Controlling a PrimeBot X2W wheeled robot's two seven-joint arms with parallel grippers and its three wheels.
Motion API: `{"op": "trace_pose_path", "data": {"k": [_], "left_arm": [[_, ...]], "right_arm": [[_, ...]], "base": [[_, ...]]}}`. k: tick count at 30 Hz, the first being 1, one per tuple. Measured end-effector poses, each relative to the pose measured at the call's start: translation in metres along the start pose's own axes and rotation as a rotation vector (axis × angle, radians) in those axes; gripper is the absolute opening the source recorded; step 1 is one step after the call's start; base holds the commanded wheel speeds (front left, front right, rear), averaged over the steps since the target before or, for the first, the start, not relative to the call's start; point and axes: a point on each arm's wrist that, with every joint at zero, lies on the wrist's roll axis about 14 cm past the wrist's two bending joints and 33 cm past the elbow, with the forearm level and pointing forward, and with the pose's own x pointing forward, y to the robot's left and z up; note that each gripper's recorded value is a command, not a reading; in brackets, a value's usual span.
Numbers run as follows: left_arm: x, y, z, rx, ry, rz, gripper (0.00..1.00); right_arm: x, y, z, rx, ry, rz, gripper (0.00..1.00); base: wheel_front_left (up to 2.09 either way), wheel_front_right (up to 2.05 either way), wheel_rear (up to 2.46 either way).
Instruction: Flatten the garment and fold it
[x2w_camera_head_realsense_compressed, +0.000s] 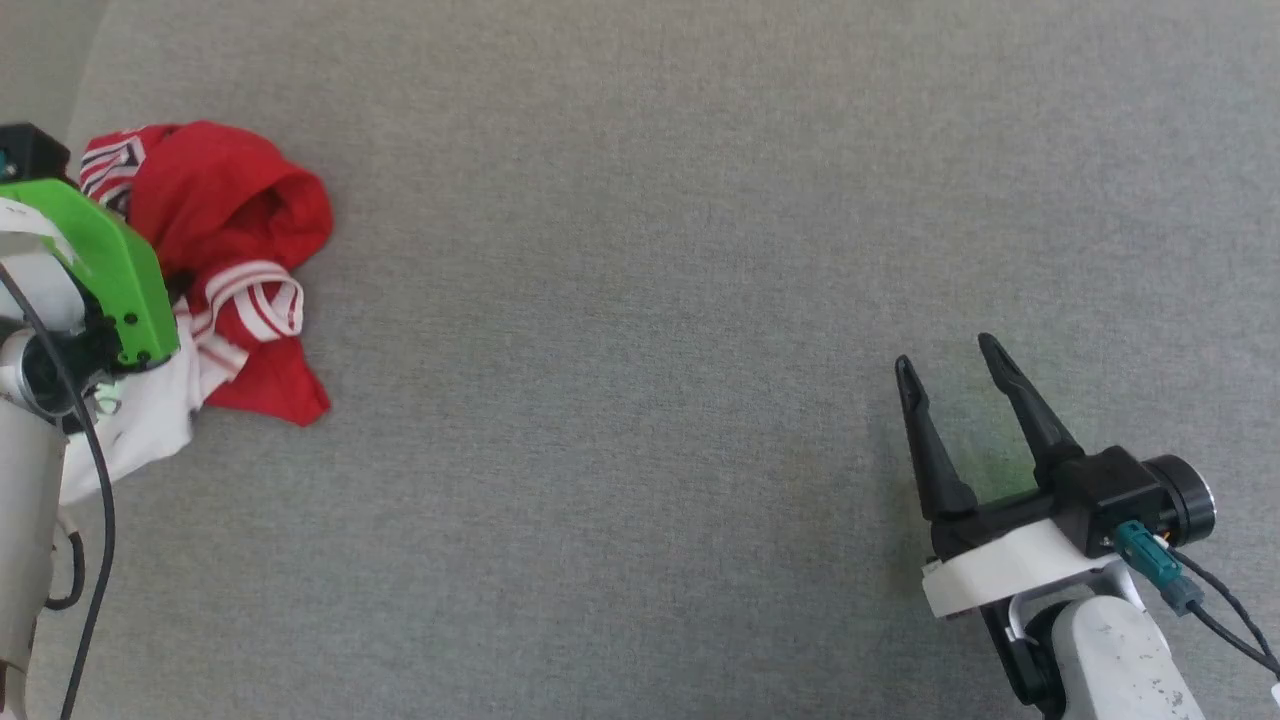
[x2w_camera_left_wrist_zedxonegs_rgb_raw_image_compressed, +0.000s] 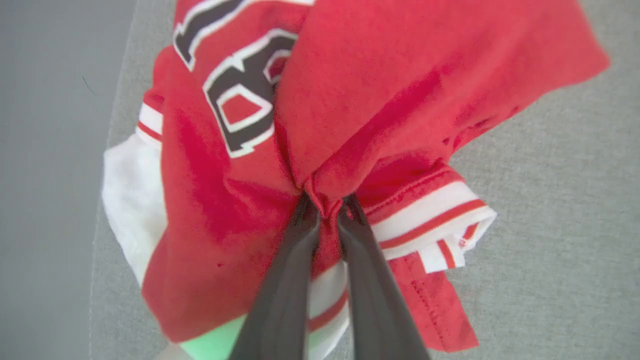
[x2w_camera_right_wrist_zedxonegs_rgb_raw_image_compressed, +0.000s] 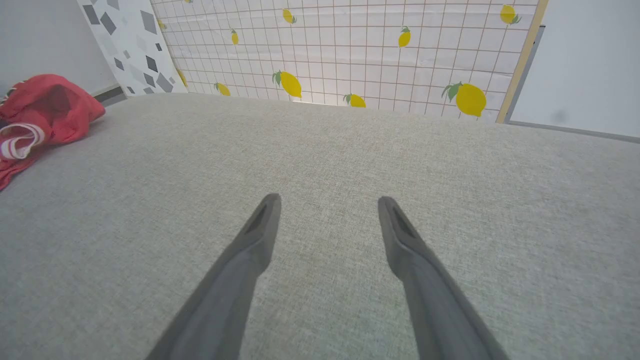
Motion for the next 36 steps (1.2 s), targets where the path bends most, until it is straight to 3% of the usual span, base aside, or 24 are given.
{"op": "trace_pose_path", "data": {"k": [4,8,14,21,22,28,29,36], "left_arm": [[-0.023,-0.008,0.034,0.017,-0.175,-0.025,0.0],[-0.067,-0.014,0.086,-0.016,-0.454,-0.066,0.0],[-0.148,-0.051,0.142,0.043,-0.822,-0.164,0.0],[-0.225,-0.137,0.171,0.108,-1.098,-0.39,0.0],[-0.231,-0.168,0.17,0.128,-1.125,-0.461,0.0],[-0.234,-0.265,0.154,0.142,-1.127,-0.693,0.0],[-0.232,-0.305,0.145,0.148,-1.123,-0.778,0.0],[-0.211,-0.392,0.11,0.242,-1.082,-0.911,0.0]], "right_arm": [[-0.004,0.003,0.009,-0.007,-0.018,0.005,1.0],[-0.013,0.008,0.015,0.001,-0.025,0.009,1.0],[-0.028,0.014,0.038,0.009,-0.077,0.01,1.0],[-0.045,0.006,0.063,0.004,-0.144,-0.03,1.0],[-0.05,-0.002,0.068,0.002,-0.158,-0.055,1.0],[-0.069,-0.023,0.075,-0.004,-0.18,-0.129,1.0],[-0.079,-0.034,0.076,-0.004,-0.183,-0.171,1.0],[-0.107,-0.067,0.076,0.015,-0.189,-0.295,1.0]], "base": [[0.0,0.0,0.0],[0.0,0.0,0.0],[0.0,0.0,0.0],[0.0,0.0,0.0],[0.0,0.0,0.0],[0.0,0.0,0.0],[0.0,0.0,0.0],[0.0,0.0,0.0]]}}
